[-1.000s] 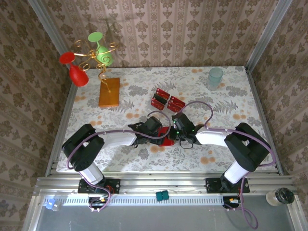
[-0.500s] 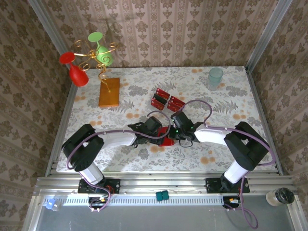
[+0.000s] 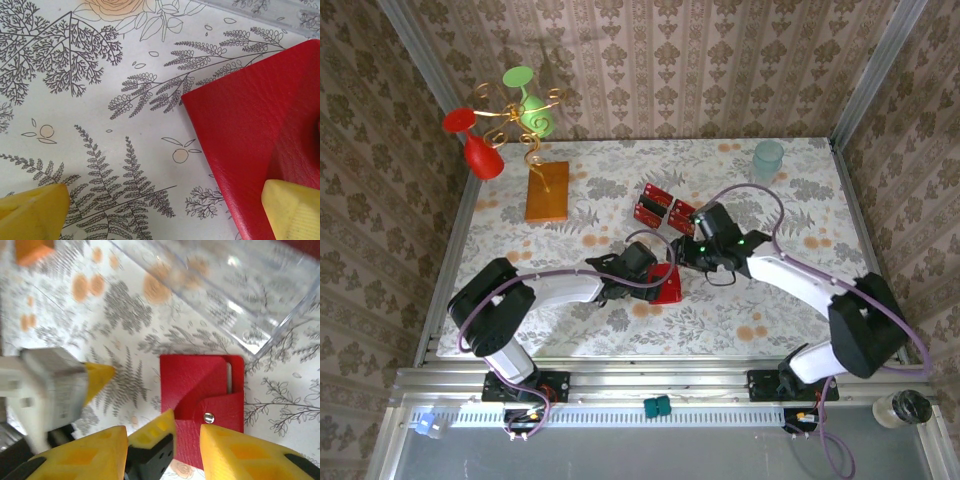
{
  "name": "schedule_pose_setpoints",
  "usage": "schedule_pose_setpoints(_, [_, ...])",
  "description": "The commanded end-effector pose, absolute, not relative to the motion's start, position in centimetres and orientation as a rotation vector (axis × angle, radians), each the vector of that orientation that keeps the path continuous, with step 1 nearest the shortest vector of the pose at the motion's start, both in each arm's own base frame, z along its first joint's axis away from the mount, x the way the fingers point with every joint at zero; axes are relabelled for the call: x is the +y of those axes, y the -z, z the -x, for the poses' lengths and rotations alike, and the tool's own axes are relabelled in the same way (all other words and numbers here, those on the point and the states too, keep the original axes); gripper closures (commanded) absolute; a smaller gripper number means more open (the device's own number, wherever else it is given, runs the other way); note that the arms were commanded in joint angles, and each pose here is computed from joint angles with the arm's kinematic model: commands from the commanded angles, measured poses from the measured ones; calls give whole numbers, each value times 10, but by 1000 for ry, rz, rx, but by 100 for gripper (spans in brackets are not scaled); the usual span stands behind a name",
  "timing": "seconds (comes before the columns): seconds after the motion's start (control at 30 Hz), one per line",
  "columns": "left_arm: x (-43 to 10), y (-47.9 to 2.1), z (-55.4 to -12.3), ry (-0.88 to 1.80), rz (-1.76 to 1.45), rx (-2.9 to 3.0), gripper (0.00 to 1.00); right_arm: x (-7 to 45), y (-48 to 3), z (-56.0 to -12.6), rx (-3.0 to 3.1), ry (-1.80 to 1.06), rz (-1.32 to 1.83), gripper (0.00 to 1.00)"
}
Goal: Put the credit cards into the card holder
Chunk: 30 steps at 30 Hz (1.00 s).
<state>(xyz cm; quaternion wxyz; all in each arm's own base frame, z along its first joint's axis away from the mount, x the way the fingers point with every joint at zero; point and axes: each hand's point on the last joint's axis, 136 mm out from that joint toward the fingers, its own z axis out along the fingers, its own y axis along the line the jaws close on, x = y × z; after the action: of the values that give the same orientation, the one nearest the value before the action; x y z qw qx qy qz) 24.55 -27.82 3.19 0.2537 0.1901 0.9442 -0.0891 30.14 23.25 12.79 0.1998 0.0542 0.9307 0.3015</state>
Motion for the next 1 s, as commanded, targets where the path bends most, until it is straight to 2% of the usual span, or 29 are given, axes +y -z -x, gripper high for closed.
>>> schedule_pose_setpoints(0.0, [-282, -60, -249, 272, -538, 2517, 0, 209, -136, -288, 2606, -823, -166, 51])
schedule_pose_setpoints(0.1, [-279, -89, -255, 296, -519, 2461, 0, 190, -139, -280, 2563, -810, -180, 42])
schedule_pose_setpoints(0.17, [-274, -112, -259, 319, -492, 2416, 0, 174, -140, -273, 2541, -772, -185, 31])
schedule_pose_setpoints(0.2, [-269, -124, -261, 334, -474, 2389, 0, 166, -142, -269, 2524, -751, -181, 19])
schedule_pose_setpoints(0.27, [-257, -144, -265, 350, -427, 2343, 0, 150, -146, -262, 2491, -696, -185, 14])
schedule_pose_setpoints(0.3, [-249, -157, -267, 360, -396, 2310, 0, 141, -148, -258, 2470, -657, -196, 0])
schedule_pose_setpoints(0.6, [-142, -204, -276, 181, -102, 2087, 0, 41, -167, -245, 2173, -180, -411, 0])
schedule_pose_setpoints(0.77, [-86, -210, -277, -56, -50, 1943, 0, -5, -177, -248, 1921, 11, -577, 0])
schedule_pose_setpoints(0.97, [-46, -206, -293, -287, -62, 1838, 0, -39, -181, -262, 1799, 259, -643, 0])
